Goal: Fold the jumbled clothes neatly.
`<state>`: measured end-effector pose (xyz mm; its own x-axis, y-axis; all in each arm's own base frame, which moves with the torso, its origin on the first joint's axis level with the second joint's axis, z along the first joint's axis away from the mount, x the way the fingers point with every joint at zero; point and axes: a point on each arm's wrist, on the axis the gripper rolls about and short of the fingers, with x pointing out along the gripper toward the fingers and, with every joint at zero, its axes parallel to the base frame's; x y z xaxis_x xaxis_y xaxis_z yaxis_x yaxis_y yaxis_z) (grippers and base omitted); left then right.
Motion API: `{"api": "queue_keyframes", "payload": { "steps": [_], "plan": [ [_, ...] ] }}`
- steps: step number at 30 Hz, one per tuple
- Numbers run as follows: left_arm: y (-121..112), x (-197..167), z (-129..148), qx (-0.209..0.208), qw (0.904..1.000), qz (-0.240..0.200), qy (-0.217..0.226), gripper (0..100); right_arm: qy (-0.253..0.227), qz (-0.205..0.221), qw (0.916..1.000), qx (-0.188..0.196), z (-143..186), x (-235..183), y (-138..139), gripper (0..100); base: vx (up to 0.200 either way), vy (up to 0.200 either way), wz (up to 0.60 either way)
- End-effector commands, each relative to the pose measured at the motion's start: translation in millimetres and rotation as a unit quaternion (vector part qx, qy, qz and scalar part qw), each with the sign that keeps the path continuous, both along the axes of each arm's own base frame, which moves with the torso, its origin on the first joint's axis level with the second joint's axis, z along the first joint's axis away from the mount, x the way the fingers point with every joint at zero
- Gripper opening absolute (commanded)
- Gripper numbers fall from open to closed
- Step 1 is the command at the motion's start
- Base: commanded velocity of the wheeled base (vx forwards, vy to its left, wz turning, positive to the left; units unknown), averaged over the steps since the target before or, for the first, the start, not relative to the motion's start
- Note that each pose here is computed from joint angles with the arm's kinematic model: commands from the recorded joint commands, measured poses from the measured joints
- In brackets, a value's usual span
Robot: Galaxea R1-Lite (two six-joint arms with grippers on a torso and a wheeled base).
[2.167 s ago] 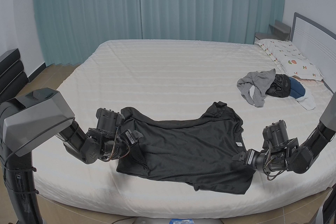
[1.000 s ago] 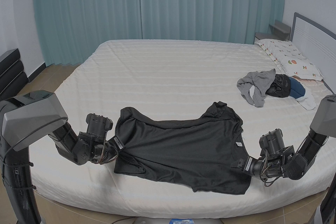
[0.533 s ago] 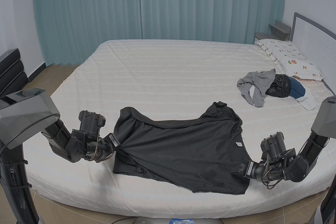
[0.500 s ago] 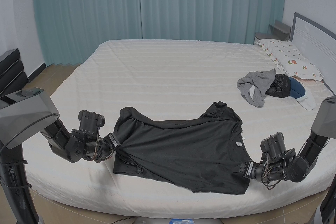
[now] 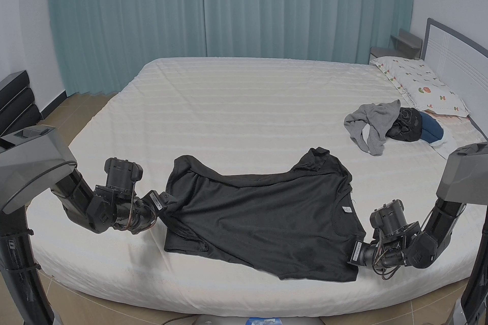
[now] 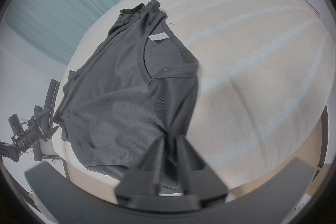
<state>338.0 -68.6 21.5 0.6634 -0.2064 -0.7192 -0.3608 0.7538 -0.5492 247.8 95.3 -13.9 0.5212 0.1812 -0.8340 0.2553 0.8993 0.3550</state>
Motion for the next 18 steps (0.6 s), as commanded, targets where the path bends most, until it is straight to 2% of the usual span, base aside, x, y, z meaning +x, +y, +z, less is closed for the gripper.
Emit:
{"api": "queue_keyframes", "payload": {
  "steps": [1,5,9,13,18],
  "plan": [
    [6.0,0.5,2.1,0.001,1.0000,0.008,-0.001,100,0.011,0.001,0.9999,-0.007,-6.5,-1.2,-0.4,0,0.000,0.000,0.00],
    [11.4,0.3,6.6,0.000,0.9999,0.015,-0.002,100,-0.001,0.002,0.9995,-0.032,-3.4,-2.3,-3.9,0,0.000,0.000,0.00],
    [11.5,-0.5,7.6,0.001,0.9999,0.015,-0.003,100,-0.018,-0.008,0.9970,-0.075,0.7,-3.7,-9.8,0,0.000,0.000,0.00],
    [10.7,-1.8,7.7,0.001,0.9999,0.014,0.001,100,-0.041,-0.021,0.9957,-0.080,17.0,-4.1,-22.6,0,0.000,0.000,0.00],
    [3.7,-4.5,8.0,0.003,0.9999,0.002,0.012,100,-0.047,-0.029,0.9936,-0.099,19.9,-2.8,-37.0,0,0.000,0.000,0.00]
  ]
}}
